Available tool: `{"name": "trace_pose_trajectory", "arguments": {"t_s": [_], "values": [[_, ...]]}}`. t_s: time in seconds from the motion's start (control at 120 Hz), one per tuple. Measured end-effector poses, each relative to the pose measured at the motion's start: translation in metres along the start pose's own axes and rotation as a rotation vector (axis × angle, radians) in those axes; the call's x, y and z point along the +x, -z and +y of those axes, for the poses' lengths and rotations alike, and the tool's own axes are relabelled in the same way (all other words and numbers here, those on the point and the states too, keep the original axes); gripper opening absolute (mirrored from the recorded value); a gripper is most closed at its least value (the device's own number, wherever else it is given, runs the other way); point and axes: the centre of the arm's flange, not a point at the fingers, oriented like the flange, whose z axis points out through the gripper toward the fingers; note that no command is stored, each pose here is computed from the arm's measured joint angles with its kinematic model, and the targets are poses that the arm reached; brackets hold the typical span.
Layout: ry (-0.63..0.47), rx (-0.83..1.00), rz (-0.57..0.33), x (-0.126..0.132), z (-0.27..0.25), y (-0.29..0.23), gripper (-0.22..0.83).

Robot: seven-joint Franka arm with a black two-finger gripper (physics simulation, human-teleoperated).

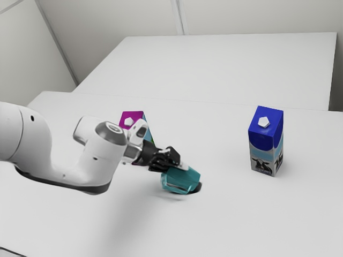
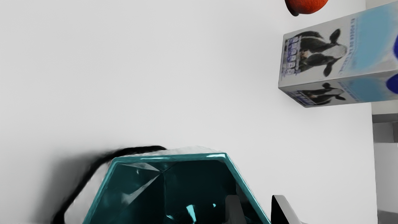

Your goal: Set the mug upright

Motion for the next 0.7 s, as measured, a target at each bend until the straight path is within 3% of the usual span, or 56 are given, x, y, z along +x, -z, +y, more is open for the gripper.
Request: {"name": "trace_pose_trajectory", "arguments": {"t_s": [0.2,0.317,0.4,0.508,0.583,0.7], "values": [[-0.040,-0.013,-0.023,-0.009,0.017,-0.009,-0.12],[-0.079,-0.020,0.016,0.003,0.029,0.009,-0.14],[-0.200,0.010,0.043,0.029,0.051,0.033,-0.15],[-0.497,0.132,0.011,0.084,0.101,0.060,-0.15],[-0.649,0.220,-0.054,0.118,0.131,0.066,-0.16],[-0.742,0.347,-0.198,0.146,0.143,0.051,-0.16]]}}
